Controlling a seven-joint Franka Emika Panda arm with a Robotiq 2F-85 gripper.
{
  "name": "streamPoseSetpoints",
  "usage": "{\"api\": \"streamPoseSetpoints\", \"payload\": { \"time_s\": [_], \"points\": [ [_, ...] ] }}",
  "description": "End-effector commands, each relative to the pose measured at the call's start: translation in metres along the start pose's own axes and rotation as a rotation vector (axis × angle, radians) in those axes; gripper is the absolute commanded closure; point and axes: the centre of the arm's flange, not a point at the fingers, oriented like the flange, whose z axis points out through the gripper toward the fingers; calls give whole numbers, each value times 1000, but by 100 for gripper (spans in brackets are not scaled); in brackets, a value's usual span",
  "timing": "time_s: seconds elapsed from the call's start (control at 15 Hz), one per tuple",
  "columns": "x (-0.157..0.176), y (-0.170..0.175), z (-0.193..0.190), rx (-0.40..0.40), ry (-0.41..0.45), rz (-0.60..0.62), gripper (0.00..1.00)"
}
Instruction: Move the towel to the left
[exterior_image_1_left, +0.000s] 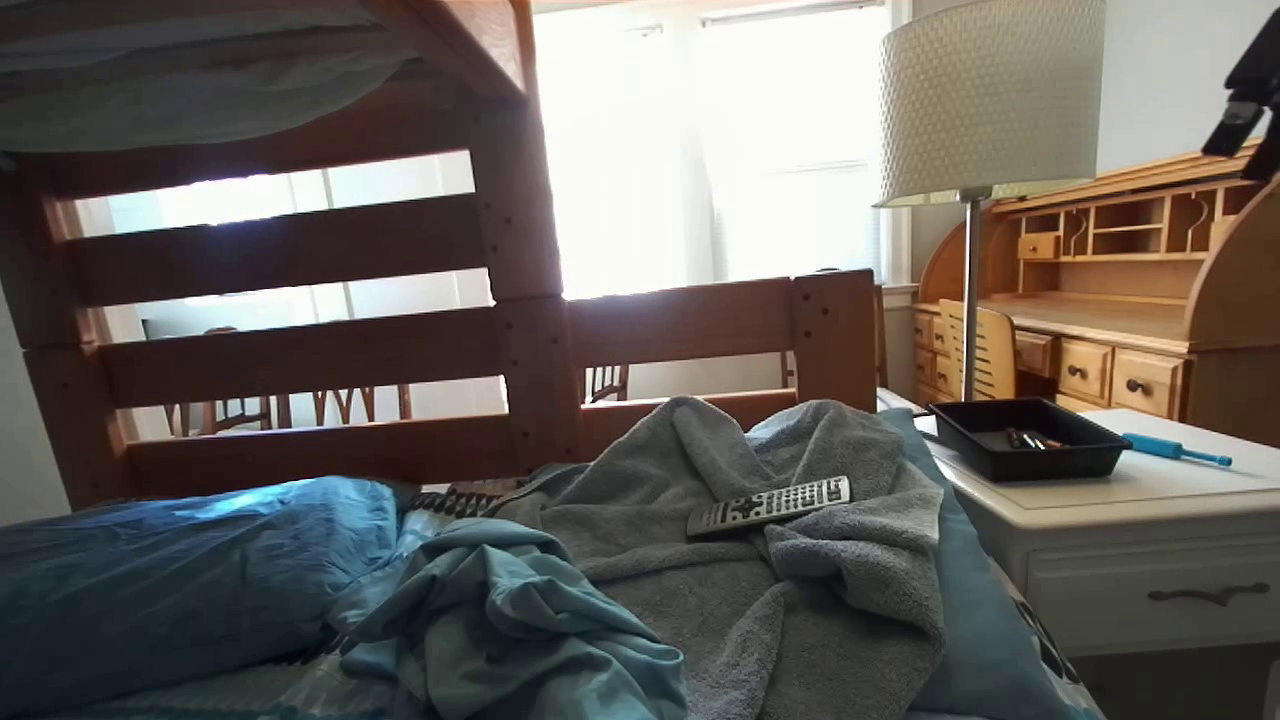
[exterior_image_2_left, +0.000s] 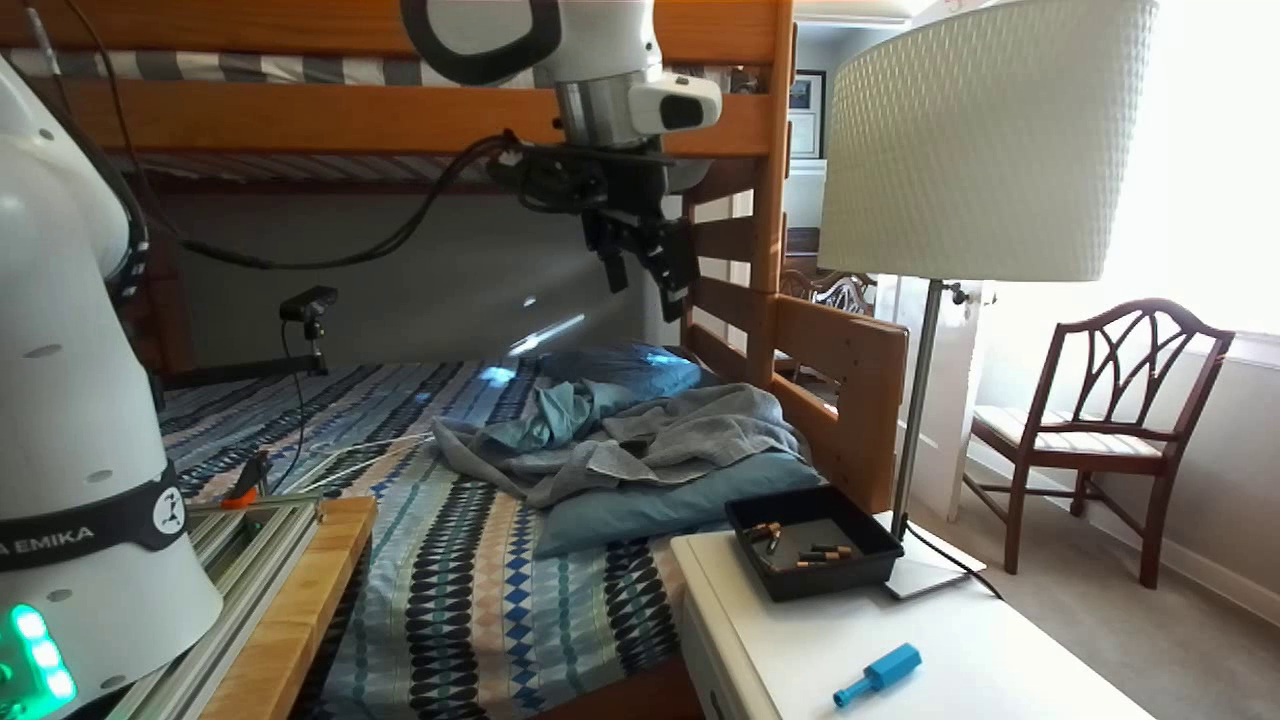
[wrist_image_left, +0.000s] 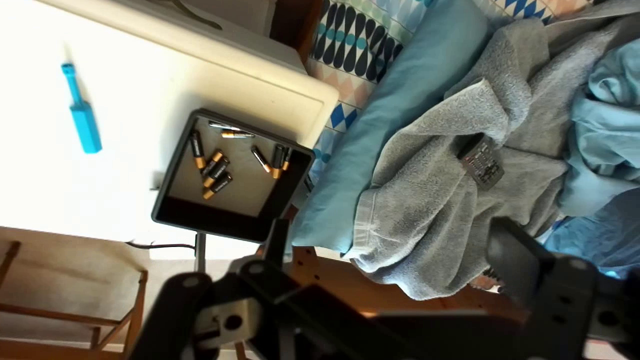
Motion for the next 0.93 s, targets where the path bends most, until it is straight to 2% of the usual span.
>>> {"api": "streamPoseSetpoints", "payload": {
  "time_s": [0.0, 0.47, 0.53, 0.87],
  "points": [
    [54, -2, 24, 20, -4, -34, 0],
    [105, -31, 55, 11, 25, 16, 0],
    [86, -26, 43, 5, 12, -12, 0],
    [88, -25, 47, 1, 7, -10, 0]
  ]
}}
